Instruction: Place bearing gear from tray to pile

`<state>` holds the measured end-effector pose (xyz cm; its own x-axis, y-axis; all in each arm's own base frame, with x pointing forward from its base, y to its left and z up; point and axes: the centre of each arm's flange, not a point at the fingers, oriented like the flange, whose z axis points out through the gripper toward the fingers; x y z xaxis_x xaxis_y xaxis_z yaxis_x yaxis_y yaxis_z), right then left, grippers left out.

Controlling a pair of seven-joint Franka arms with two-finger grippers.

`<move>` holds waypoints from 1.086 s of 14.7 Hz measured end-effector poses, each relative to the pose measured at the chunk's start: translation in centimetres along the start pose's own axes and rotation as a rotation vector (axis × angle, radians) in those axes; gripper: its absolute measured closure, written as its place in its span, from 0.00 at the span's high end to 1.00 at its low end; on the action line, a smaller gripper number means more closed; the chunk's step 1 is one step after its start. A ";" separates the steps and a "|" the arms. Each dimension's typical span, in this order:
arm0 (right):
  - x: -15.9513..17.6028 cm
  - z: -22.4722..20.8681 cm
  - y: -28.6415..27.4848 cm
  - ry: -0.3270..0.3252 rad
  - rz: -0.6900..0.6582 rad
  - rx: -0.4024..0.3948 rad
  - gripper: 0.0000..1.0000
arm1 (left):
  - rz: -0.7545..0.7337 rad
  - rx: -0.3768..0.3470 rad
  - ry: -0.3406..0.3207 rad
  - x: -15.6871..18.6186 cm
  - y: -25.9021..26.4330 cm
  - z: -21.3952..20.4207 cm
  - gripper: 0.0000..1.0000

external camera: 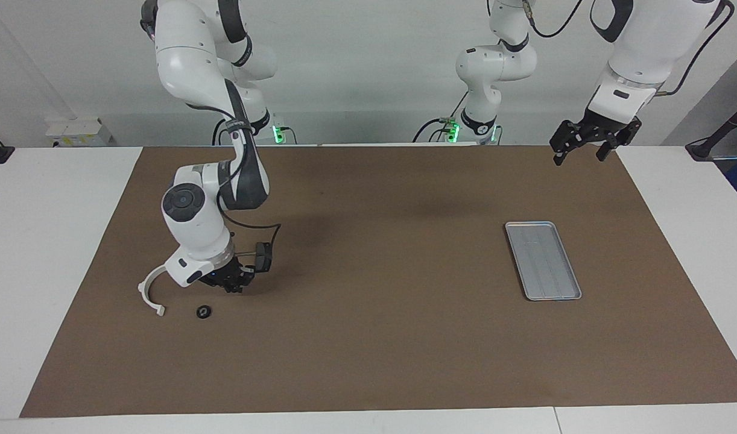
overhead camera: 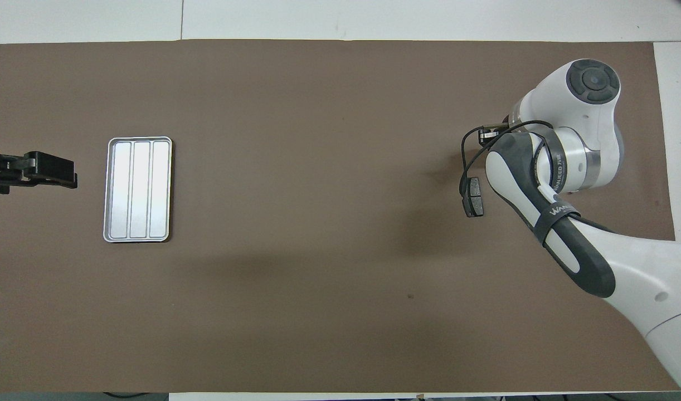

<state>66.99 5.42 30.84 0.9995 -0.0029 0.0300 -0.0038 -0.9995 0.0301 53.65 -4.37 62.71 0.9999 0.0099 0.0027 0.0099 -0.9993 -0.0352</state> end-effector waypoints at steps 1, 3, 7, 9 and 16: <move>0.2 0.8 0.1 0.009 0.000 0.002 0.24 | 0.000 0.000 0.000 0.0 0.0 0.0 1.00; 0.4 1.8 0.2 0.018 0.002 0.004 0.24 | 0.000 0.000 0.000 0.0 0.0 0.0 1.00; 0.5 2.0 0.2 0.026 0.002 0.006 0.24 | 0.000 0.000 0.000 0.0 0.0 0.0 1.00; 0.5 2.0 0.2 0.027 0.001 0.006 0.29 | 0.000 0.000 0.000 0.0 0.0 0.0 1.00; 0.7 -1.2 0.2 0.057 0.001 0.007 1.00 | 0.000 0.000 0.000 0.0 0.0 0.0 1.00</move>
<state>67.63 5.30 32.04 0.9962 -0.0020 0.0869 -0.0040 -0.9997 0.0228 53.64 -4.39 62.71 1.0000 0.0095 0.0026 0.0096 -0.9993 -0.0349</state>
